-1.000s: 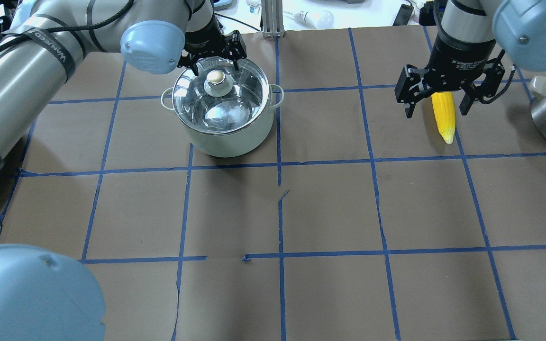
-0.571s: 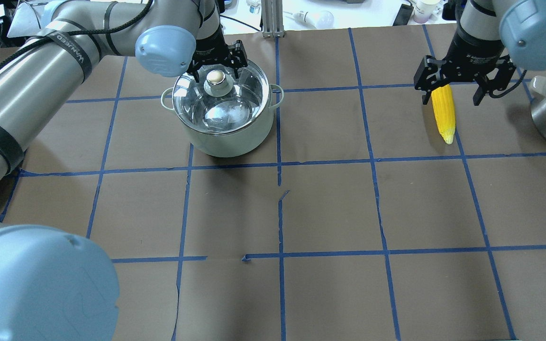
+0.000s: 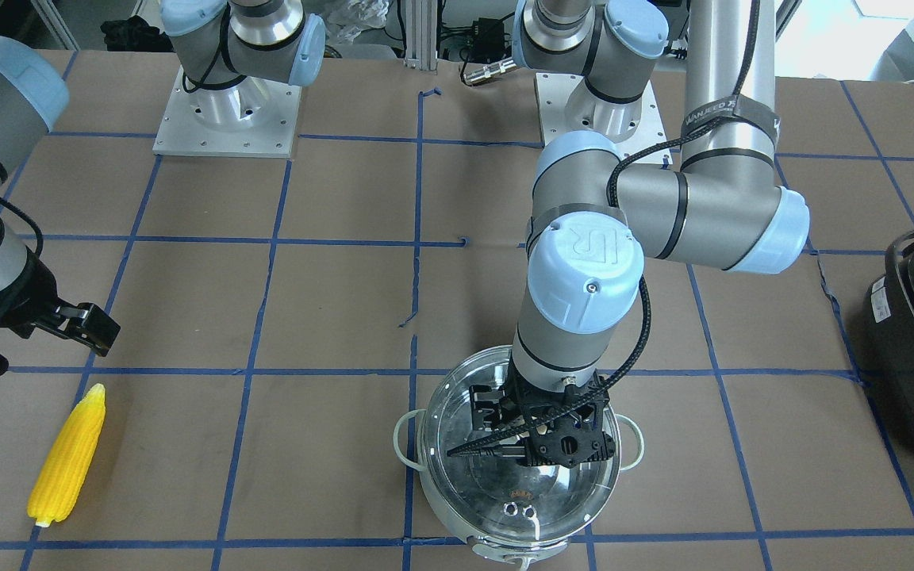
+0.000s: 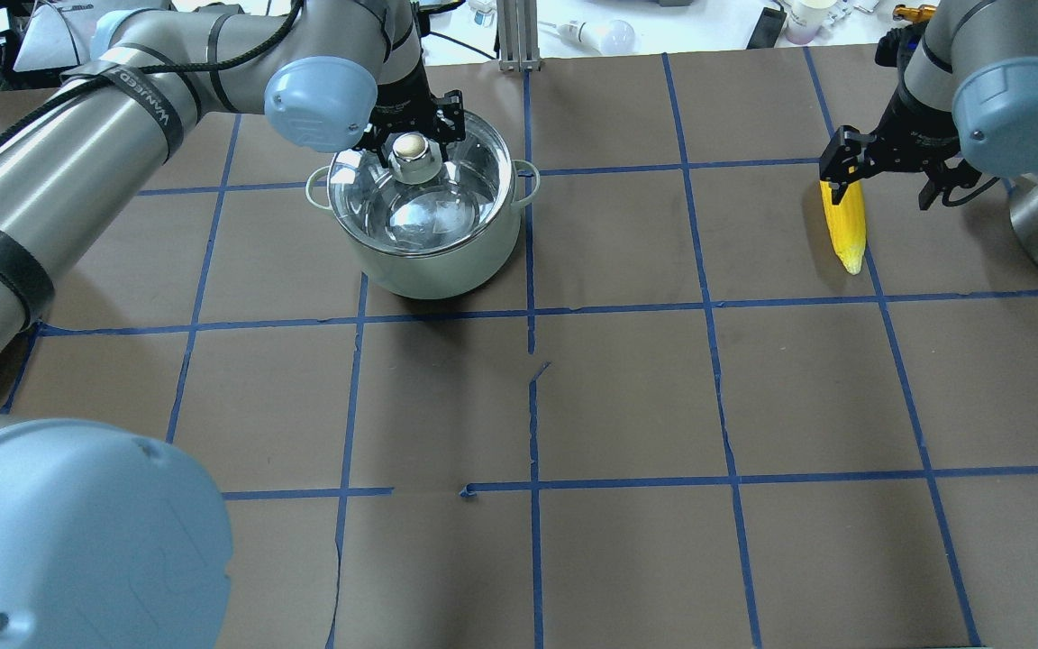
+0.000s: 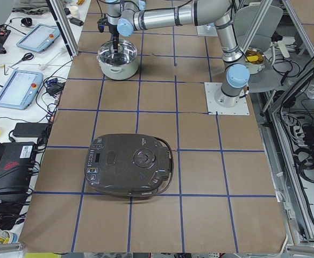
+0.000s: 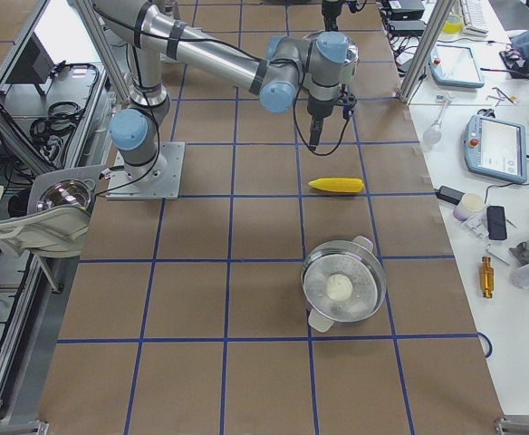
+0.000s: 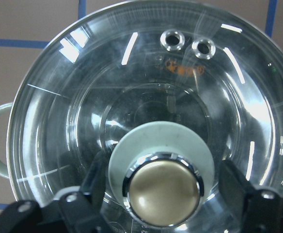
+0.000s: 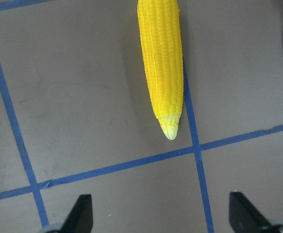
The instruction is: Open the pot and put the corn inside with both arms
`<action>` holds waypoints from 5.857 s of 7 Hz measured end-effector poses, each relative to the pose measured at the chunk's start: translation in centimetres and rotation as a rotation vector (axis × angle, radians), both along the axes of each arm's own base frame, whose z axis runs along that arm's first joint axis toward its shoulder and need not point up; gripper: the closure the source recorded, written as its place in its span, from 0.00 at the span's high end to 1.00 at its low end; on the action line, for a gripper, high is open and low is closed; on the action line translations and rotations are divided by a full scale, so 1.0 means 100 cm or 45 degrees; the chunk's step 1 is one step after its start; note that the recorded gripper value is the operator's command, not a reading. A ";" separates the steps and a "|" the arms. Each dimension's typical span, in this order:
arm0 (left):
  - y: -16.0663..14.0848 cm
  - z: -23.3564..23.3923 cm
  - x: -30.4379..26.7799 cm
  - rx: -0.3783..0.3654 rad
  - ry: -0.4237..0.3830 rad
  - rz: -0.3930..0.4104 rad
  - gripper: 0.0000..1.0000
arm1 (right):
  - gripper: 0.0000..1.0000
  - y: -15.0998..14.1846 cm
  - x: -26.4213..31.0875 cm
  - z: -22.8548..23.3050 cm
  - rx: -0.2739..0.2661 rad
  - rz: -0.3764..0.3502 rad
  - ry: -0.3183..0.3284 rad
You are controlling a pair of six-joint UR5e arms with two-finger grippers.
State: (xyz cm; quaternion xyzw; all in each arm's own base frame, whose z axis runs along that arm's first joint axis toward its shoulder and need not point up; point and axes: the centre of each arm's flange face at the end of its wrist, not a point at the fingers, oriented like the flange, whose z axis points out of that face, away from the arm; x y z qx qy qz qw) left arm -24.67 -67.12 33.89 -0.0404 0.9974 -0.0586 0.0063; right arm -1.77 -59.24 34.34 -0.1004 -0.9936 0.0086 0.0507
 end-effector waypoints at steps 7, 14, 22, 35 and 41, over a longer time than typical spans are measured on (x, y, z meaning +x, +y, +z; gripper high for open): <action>0.006 0.064 0.031 -0.005 0.012 0.015 0.23 | 1.00 -0.057 -0.050 -0.103 -0.126 -0.061 -0.035; 0.048 0.017 0.321 0.195 -0.023 -0.007 0.11 | 0.00 -0.073 -0.061 -0.156 -0.109 -0.027 -0.040; 0.110 -0.096 0.358 0.115 0.002 -0.025 0.10 | 0.00 -0.098 0.245 0.055 -0.220 0.194 -0.093; 0.111 -0.105 0.363 0.142 0.000 -0.001 1.00 | 1.00 -0.048 0.489 0.000 -0.416 0.366 -0.193; 0.077 0.133 0.206 0.083 -0.011 0.002 1.00 | 1.00 -0.019 0.257 0.063 -0.068 0.199 -0.073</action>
